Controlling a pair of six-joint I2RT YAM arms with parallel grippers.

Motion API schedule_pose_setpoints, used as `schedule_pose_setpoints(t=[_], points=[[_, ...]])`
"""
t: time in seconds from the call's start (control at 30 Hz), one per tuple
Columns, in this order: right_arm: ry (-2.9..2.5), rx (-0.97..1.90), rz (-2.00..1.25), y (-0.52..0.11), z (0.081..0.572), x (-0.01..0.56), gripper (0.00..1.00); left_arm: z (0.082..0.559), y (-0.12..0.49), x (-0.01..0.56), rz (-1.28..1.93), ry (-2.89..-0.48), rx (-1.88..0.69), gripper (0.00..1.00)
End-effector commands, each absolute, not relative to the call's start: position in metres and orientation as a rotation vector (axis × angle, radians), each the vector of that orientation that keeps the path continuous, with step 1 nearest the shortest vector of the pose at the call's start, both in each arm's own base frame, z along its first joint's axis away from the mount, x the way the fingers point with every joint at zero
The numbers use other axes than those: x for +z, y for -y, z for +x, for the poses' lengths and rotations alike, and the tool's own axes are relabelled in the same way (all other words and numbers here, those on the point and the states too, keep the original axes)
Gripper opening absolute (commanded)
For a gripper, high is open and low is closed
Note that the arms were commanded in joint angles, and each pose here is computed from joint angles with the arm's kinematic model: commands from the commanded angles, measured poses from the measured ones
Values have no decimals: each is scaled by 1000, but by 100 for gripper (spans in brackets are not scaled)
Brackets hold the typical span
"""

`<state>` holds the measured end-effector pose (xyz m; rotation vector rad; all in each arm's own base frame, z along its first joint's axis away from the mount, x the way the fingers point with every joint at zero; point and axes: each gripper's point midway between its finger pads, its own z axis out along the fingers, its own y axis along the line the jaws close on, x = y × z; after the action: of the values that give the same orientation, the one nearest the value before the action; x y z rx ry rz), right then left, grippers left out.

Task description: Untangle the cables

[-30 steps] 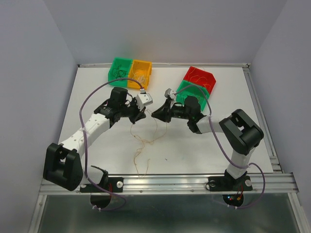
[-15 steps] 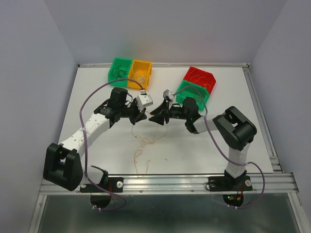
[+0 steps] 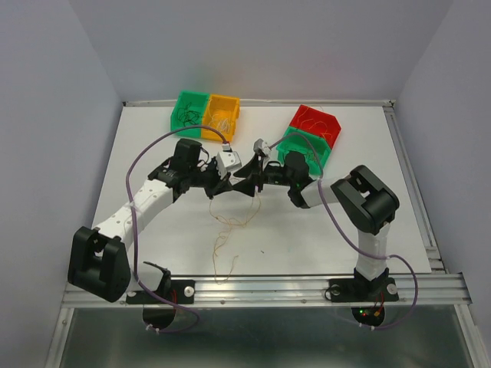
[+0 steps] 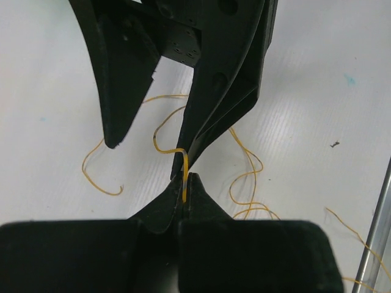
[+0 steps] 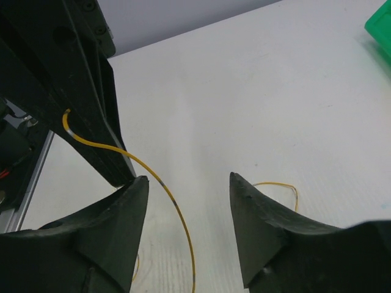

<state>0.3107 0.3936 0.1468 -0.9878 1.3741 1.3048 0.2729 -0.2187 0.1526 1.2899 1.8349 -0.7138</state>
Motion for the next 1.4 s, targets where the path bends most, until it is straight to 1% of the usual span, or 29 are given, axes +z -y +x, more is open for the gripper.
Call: schedule_pose_setpoints(t=[0.0, 0.07, 0.1, 0.13, 0.17, 0.27, 0.3, 0.33, 0.37, 0.4, 0.43, 0.47, 0.5, 0.53, 0.6, 0.67, 0.77, 0.93, 1.0, 1.07, 1.1, 1.17, 1.23, 1.27, 1.37], points=[[-1247, 1304, -1028, -401, 305, 171, 61, 278, 221, 171, 1283, -1763, -695, 0], [-1256, 1295, -1025, -399, 305, 170, 36, 279, 221, 169, 1277, -1772, -689, 0], [-1260, 1289, -1020, -399, 305, 171, 18, 283, 220, 169, 1266, -1776, -673, 0], [-1274, 1290, -1017, -397, 303, 167, 14, 284, 220, 167, 1255, -1786, -670, 0], [-1280, 1290, -1016, -396, 303, 166, 13, 285, 219, 165, 1251, -1792, -664, 0], [-1350, 1258, -975, -392, 308, 158, 13, 292, 220, 161, 1227, -1804, -649, 0], [-1446, 1218, -936, -390, 316, 145, 19, 297, 220, 160, 1215, -1808, -640, 0], [-1482, 1186, -913, -386, 321, 145, 33, 300, 220, 159, 1209, -1813, -633, 0], [-1532, 1148, -891, -382, 325, 138, 54, 306, 220, 153, 1197, -1838, -623, 0], [-1633, 1080, -838, -374, 333, 121, 57, 310, 221, 151, 1190, -1845, -617, 0], [-1667, 1044, -807, -369, 336, 120, 62, 314, 222, 141, 1192, -1873, -623, 0], [-1760, 964, -742, -355, 342, 103, 74, 319, 224, 141, 1187, -1873, -620, 0], [-1800, 935, -717, -350, 343, 97, 78, 322, 225, 137, 1188, -1888, -623, 0], [-1833, 902, -683, -344, 344, 94, 82, 326, 227, 126, 1188, -1921, -635, 0], [-1945, 795, -608, -331, 348, 75, 87, 335, 230, 124, 1184, -1932, -636, 0], [-2003, 748, -563, -327, 350, 66, 90, 342, 232, 114, 1183, -1961, -642, 0], [-2078, 657, -526, -324, 350, 50, 92, 347, 234, 105, 1173, -1989, -645, 0], [-2173, 501, -470, -317, 350, 29, 92, 353, 234, 102, 1142, -2007, -630, 0], [-2190, 473, -459, -318, 348, 23, 88, 354, 234, 102, 1136, -2007, -623, 0], [-2210, 450, -460, -318, 345, 18, 80, 356, 234, 101, 1127, -2012, -622, 0], [-2224, 425, -456, -315, 343, 15, 70, 357, 233, 101, 1123, -2015, -613, 0], [-2234, 403, -466, -319, 337, 12, 59, 359, 232, 101, 1109, -2020, -602, 0], [-2252, 343, -469, -316, 333, 7, 54, 360, 231, 100, 1102, -2023, -595, 0], [-2260, 335, -486, -318, 326, 5, 44, 361, 230, 99, 1091, -2032, -593, 0], [-2263, 339, -511, -325, 314, 3, 34, 361, 230, 99, 1082, -2037, -596, 0]])
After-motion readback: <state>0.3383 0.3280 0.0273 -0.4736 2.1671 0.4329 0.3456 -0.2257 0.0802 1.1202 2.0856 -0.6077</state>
